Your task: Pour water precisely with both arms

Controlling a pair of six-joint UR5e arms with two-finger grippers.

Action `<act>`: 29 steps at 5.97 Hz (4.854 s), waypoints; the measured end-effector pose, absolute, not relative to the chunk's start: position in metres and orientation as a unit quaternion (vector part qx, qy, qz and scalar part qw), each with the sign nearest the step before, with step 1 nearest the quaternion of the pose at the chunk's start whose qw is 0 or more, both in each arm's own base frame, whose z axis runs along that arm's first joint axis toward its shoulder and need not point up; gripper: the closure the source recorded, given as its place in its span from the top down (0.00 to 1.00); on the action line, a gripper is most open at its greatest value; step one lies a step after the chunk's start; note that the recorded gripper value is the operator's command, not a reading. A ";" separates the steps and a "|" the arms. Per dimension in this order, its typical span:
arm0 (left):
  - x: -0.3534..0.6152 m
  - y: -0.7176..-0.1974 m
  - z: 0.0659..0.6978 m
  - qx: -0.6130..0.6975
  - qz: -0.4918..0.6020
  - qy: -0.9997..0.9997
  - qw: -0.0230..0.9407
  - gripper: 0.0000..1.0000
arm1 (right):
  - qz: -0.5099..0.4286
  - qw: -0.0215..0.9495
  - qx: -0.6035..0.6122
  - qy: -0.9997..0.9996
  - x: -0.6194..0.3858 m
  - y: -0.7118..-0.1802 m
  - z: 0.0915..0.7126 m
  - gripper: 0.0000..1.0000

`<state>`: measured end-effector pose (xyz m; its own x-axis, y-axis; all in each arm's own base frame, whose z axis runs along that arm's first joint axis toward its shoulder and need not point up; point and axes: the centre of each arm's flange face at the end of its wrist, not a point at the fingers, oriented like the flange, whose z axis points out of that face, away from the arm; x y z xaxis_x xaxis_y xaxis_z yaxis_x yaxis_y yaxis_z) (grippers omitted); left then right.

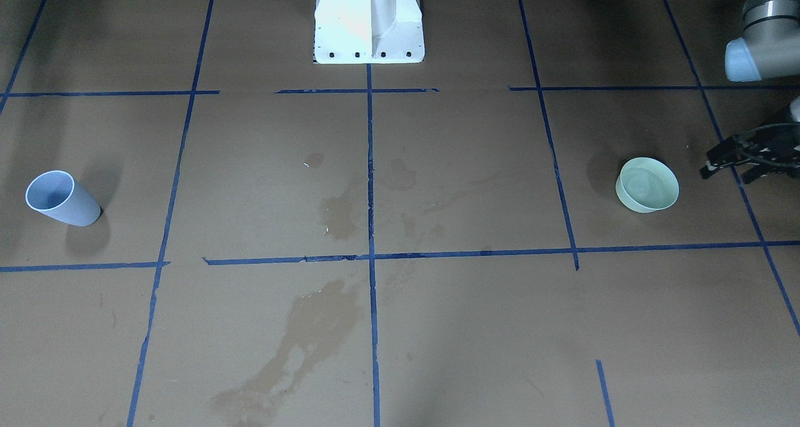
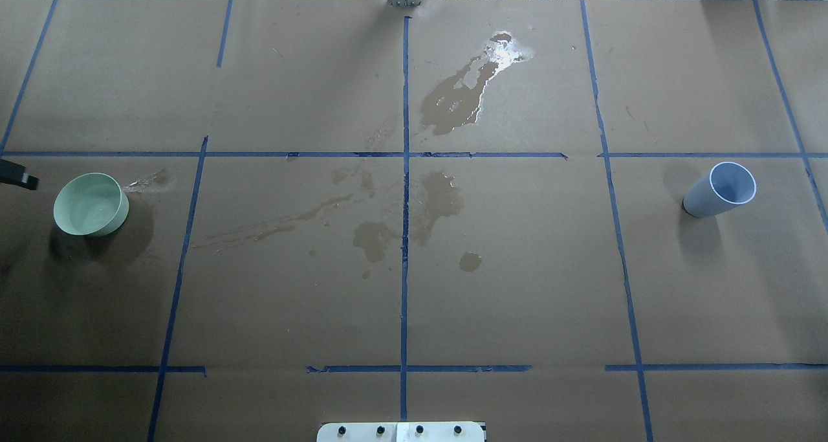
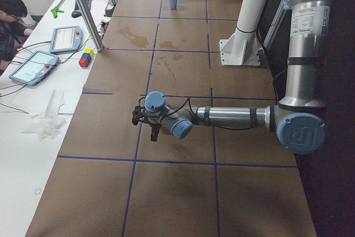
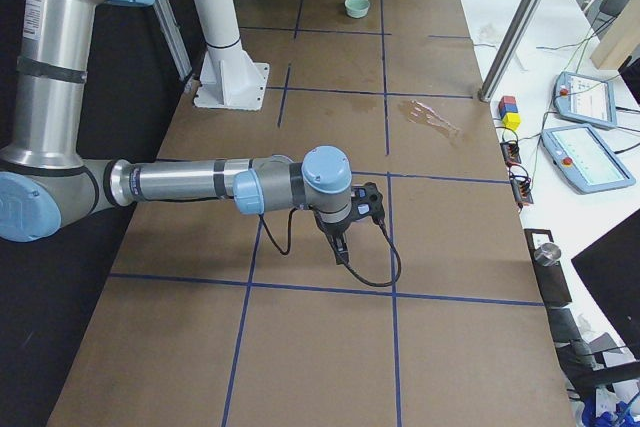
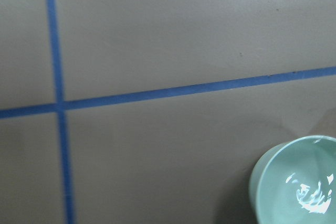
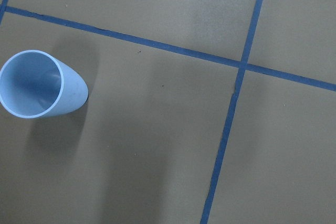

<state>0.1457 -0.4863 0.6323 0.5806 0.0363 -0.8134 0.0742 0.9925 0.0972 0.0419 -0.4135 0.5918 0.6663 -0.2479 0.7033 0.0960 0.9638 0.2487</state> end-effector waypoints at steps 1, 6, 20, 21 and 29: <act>0.174 -0.483 0.635 0.057 -0.027 0.459 0.886 1.00 | -0.094 0.908 0.095 -0.397 0.042 -0.413 0.593 1.00; 0.226 -0.473 0.627 0.038 -0.028 0.460 0.887 0.00 | -0.094 0.908 0.094 -0.397 0.042 -0.412 0.594 1.00; 0.571 -0.497 0.231 0.014 -0.082 0.482 0.872 0.08 | -0.094 0.908 0.095 -0.397 0.042 -0.412 0.594 1.00; 0.580 -0.495 0.229 0.013 -0.081 0.480 0.873 0.14 | -0.094 0.908 0.095 -0.397 0.042 -0.412 0.594 1.00; 0.487 -0.504 0.238 0.018 -0.067 0.488 0.870 0.98 | -0.092 0.906 0.108 -0.399 0.036 -0.428 0.571 1.00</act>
<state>0.4874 -0.5040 0.2381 0.5145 -0.0981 -0.8518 0.1334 0.9905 -0.0334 0.0358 -0.4276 0.5710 0.6652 -0.2532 0.7024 0.0809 0.9596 0.2693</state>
